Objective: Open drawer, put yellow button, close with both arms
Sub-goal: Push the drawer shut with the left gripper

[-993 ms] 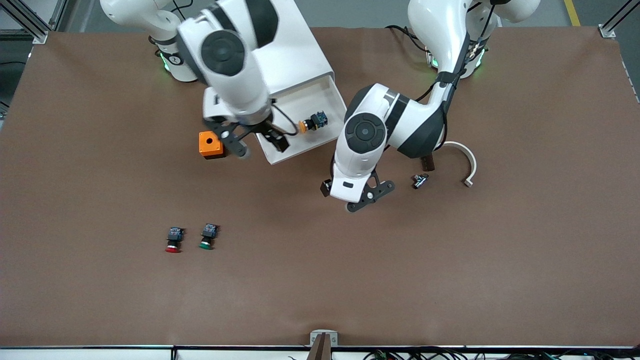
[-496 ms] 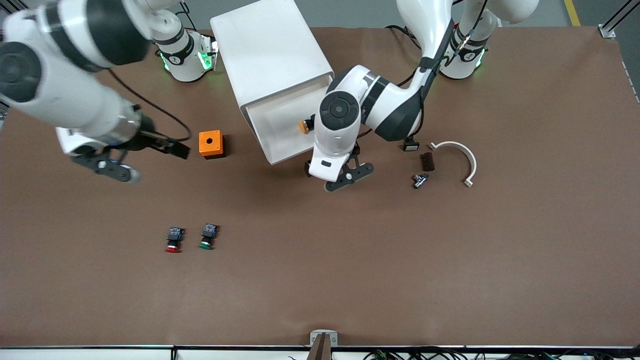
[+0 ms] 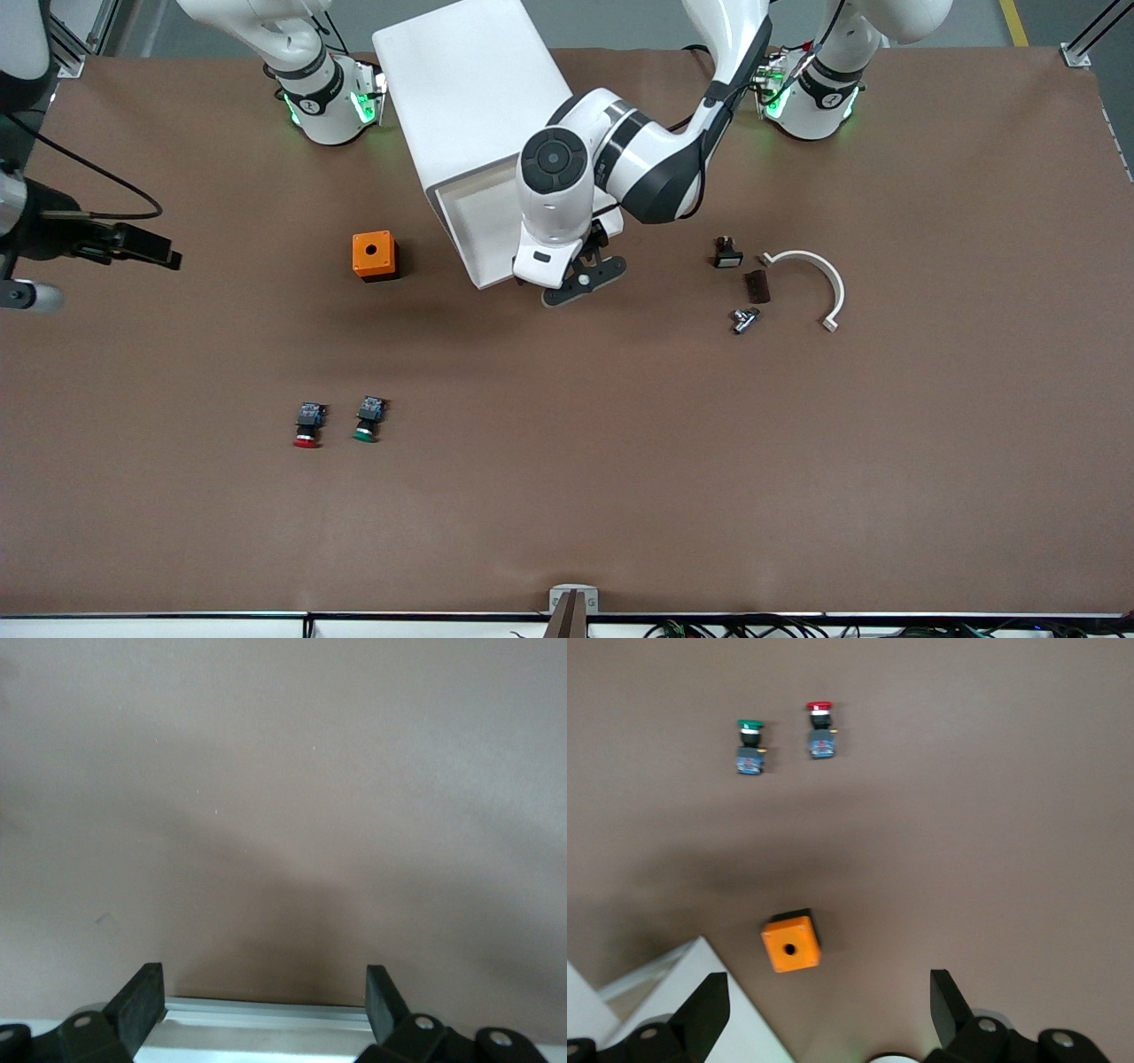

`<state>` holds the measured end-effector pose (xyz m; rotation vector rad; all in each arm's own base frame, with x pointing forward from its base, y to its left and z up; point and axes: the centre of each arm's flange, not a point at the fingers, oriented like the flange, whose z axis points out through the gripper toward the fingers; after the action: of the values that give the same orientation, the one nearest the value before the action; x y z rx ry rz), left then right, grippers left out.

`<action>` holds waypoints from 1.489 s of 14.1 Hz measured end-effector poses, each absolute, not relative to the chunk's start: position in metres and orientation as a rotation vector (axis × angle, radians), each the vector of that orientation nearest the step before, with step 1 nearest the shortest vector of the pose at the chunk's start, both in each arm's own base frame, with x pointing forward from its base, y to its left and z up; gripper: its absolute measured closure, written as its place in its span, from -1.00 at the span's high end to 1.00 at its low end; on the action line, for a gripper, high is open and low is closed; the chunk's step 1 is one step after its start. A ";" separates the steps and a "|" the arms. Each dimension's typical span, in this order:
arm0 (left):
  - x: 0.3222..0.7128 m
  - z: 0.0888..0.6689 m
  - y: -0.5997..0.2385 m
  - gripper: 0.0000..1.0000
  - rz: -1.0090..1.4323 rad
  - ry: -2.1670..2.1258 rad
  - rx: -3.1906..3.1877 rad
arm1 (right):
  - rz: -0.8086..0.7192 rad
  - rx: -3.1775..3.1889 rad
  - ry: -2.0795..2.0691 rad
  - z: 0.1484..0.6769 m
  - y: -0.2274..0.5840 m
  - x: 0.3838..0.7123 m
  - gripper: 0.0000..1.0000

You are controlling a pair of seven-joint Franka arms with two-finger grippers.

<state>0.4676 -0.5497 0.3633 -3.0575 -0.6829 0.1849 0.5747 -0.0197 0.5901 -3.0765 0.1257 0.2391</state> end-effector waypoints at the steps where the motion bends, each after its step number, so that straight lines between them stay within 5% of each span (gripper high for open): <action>1: 0.462 0.363 -0.554 1.00 0.198 -0.693 -3.058 | 0.242 -3.087 0.102 0.592 -0.026 0.573 1.00; 21: 0.398 0.320 -0.594 1.00 0.907 -1.037 -3.015 | 0.052 -3.155 0.029 0.648 -0.044 0.572 1.00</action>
<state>0.3982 -0.5940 0.3205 -3.0147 -1.0370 0.9069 0.5717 -0.0436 0.6483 -3.1554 0.0285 0.0520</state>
